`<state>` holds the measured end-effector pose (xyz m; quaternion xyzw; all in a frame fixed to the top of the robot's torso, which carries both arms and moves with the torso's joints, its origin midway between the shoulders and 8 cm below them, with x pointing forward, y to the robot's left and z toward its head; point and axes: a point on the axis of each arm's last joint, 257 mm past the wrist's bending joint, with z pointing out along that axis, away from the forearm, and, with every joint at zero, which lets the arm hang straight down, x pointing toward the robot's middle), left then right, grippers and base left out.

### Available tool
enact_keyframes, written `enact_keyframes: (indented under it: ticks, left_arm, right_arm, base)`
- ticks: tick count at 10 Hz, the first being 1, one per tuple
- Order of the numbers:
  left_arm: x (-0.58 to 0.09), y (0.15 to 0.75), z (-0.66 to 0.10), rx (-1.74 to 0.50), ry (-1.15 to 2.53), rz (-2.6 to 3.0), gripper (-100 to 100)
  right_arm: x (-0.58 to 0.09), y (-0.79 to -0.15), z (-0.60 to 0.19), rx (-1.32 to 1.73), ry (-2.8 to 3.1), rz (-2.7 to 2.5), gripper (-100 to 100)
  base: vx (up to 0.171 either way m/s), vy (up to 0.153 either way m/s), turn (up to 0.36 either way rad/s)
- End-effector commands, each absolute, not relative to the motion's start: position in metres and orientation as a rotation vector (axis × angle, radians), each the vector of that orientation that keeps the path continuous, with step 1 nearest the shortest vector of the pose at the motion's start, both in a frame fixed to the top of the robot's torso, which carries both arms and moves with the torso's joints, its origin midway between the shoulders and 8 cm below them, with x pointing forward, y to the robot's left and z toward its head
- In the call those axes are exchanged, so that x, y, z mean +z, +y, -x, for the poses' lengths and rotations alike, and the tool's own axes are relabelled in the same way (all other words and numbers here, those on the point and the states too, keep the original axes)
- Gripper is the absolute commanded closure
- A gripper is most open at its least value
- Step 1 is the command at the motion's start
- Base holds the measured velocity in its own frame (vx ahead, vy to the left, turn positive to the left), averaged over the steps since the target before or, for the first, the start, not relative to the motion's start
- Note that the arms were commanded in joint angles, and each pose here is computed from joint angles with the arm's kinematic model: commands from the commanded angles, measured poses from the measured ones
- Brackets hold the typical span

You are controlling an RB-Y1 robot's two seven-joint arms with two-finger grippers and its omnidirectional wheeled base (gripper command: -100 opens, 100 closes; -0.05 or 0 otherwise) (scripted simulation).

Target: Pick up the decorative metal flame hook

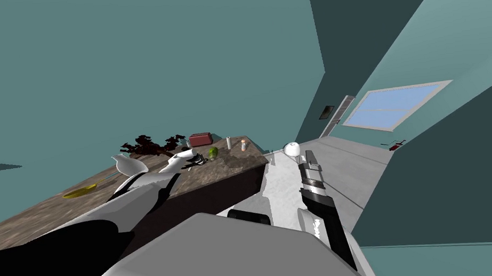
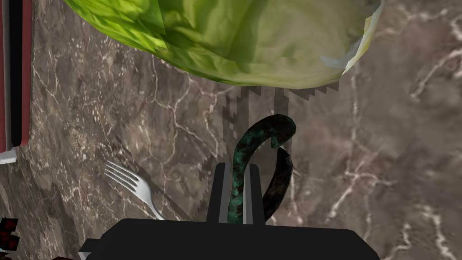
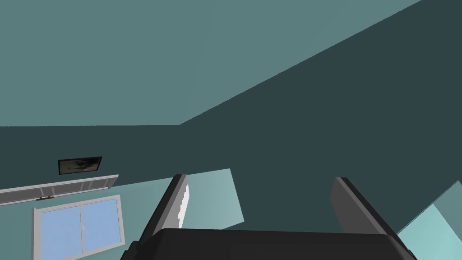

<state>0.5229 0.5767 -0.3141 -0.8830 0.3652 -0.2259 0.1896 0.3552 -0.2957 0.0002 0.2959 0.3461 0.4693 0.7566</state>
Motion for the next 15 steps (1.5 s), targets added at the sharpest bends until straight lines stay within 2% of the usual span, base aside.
enact_keyframes:
  ticks: [1, 3, 4, 5, 8, 11, 13, 15]
  left_arm:
    - [-0.314, 0.577, -0.523, -0.635, 1.027, 2.482, 100]
    - [-0.314, 0.576, -0.523, -0.634, 1.029, 2.482, 100]
    - [-0.314, 0.577, -0.523, -0.633, 1.029, 2.481, 0]
    - [-0.333, 0.561, -0.512, -0.599, 1.029, 2.538, 100]
    - [-0.335, 0.524, -0.517, -0.623, 1.021, 2.574, 100]
    - [-0.331, 0.518, -0.517, -0.592, 1.010, 2.553, 100]
    - [-0.343, 0.507, -0.505, -0.563, 0.971, 2.607, 100]
    - [-0.325, 0.509, -0.516, -0.587, 0.979, 2.550, 100]
  right_arm:
    - [0.000, -0.296, -0.355, 1.023, 0.755, -0.645, 0]
    - [0.000, -0.296, -0.355, 1.023, 0.755, -0.645, 0]
    - [0.000, -0.296, -0.355, 1.023, 0.755, -0.645, 0]
    - [0.000, -0.296, -0.355, 1.023, 0.755, -0.645, 0]
    - [0.000, -0.296, -0.355, 1.023, 0.755, -0.645, 0]
    - [0.000, -0.296, -0.355, 1.023, 0.755, -0.645, 0]
    - [0.000, -0.296, -0.355, 1.023, 0.755, -0.645, 0]
    - [0.000, -0.296, -0.355, 1.023, 0.755, -0.645, 0]
  base:
    - [0.000, 0.000, 0.000]
    - [0.000, 0.000, 0.000]
    - [0.000, 0.000, 0.000]
    - [-0.037, 0.092, -0.201]
    - [-0.088, 0.168, -0.250]
    - [-0.047, 0.115, -0.127]
    - [-0.040, 0.066, -0.106]
    - [-0.045, 0.056, -0.053]
